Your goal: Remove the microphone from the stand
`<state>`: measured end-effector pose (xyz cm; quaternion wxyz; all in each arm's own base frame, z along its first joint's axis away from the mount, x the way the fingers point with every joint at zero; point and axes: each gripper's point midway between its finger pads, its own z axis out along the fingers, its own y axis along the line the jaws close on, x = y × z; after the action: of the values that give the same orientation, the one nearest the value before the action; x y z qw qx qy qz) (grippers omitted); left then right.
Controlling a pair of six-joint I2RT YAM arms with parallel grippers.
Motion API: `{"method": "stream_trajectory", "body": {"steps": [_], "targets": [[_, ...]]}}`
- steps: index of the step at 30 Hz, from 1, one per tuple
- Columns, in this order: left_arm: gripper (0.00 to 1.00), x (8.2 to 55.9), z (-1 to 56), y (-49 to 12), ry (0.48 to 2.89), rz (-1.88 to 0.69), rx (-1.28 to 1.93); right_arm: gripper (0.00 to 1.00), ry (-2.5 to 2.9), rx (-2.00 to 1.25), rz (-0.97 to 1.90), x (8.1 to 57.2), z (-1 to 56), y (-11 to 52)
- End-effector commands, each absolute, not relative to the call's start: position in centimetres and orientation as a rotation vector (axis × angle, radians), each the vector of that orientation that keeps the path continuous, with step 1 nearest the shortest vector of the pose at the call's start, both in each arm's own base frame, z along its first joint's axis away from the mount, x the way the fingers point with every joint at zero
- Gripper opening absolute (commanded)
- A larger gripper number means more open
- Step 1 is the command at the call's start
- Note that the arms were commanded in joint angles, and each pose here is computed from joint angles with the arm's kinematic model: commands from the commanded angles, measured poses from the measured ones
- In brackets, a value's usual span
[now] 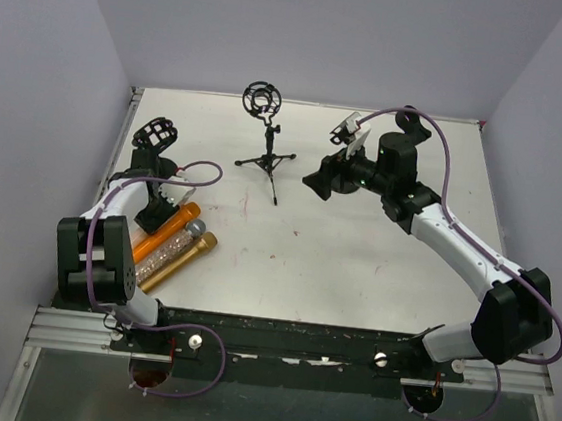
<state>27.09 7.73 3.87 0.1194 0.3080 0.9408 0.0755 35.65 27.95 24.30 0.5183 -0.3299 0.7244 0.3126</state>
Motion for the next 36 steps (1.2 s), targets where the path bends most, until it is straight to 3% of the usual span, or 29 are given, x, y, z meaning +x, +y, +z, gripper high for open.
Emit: {"method": "stream_trajectory", "body": {"steps": [1,13,21,29,30,31,32,36], "targets": [[0.47,27.0,4.1,6.3,2.71,0.156,0.907,1.0,1.736,-0.799,0.72,35.1,24.4,27.0],[0.53,27.8,5.0,6.3,2.681,0.18,0.913,1.0,1.763,-0.84,0.682,34.5,24.1,26.3],[0.54,28.6,9.8,3.7,2.521,0.142,0.969,1.0,1.921,-0.917,0.604,33.0,25.2,24.4],[0.54,28.3,16.8,-2.6,2.335,-0.009,1.049,1.0,2.014,-0.49,0.203,37.5,29.4,18.2],[0.56,28.6,18.4,-3.9,2.289,-0.028,1.042,1.0,1.998,-0.408,0.158,38.3,30.5,17.4],[0.87,28.9,20.0,-4.8,2.239,-0.037,1.031,1.0,1.978,-0.319,0.127,39.0,31.7,16.7],[0.98,29.4,22.0,-5.7,2.186,-0.048,0.996,1.0,1.957,-0.266,0.114,39.6,32.6,16.5],[0.99,32.3,31.1,-7.7,1.996,-0.064,0.763,1.0,1.856,-0.087,0.083,41.7,36.6,15.6]]}}
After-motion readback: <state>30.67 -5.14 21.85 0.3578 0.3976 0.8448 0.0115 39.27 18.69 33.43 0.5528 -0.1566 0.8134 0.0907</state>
